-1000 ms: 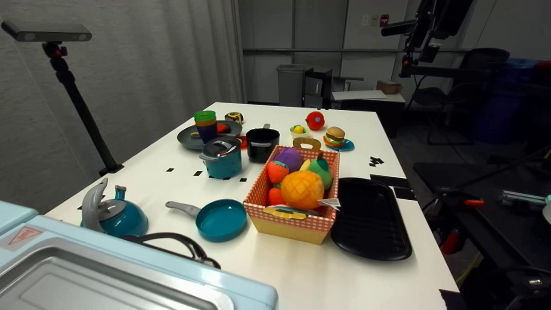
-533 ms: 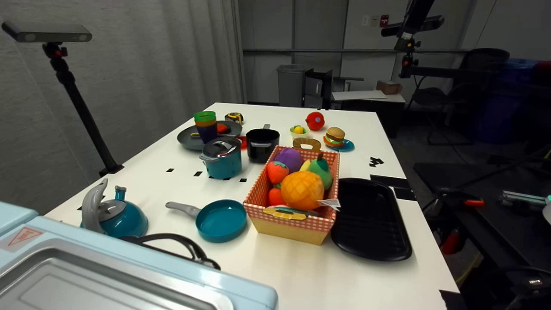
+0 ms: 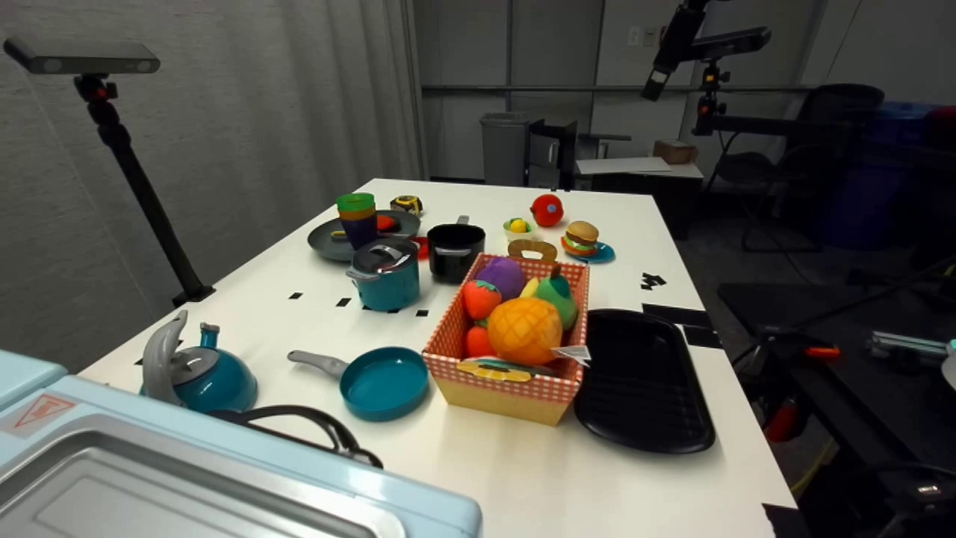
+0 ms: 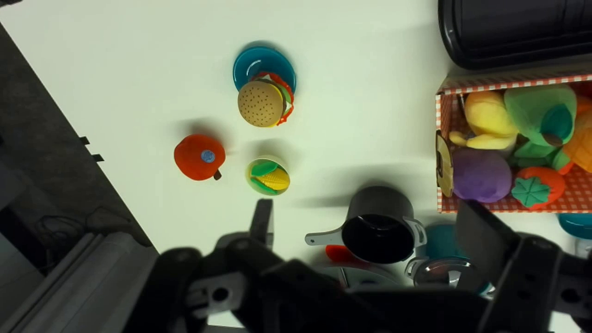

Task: Pick the lid from the blue pot and put it on the black pot

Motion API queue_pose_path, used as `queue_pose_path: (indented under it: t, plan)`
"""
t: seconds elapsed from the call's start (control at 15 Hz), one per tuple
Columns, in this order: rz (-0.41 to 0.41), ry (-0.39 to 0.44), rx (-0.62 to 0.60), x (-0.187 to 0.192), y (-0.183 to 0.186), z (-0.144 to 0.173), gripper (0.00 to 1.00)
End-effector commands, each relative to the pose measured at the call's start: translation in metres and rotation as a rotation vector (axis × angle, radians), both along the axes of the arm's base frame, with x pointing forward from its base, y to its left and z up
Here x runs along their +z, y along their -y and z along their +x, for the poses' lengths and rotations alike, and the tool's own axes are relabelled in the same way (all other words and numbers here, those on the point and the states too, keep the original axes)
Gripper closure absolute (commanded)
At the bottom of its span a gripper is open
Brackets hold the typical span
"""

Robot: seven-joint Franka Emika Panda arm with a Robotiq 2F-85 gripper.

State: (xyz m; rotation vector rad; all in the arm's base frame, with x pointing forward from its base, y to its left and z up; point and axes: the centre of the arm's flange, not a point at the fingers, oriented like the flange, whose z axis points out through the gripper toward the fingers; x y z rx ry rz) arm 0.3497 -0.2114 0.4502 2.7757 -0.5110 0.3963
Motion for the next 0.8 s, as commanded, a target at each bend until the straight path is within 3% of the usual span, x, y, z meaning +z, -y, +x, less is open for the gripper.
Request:
queue_pose_path:
  t: [0.0, 0.47, 0.73]
  plan:
    - [-0.002, 0.003, 0.001, 0.001, -0.001, 0.0, 0.0]
    - [-0.004, 0.007, 0.002, 0.003, -0.001, -0.001, 0.0]
    - [-0.009, 0.061, 0.013, -0.007, -0.007, 0.033, 0.0]
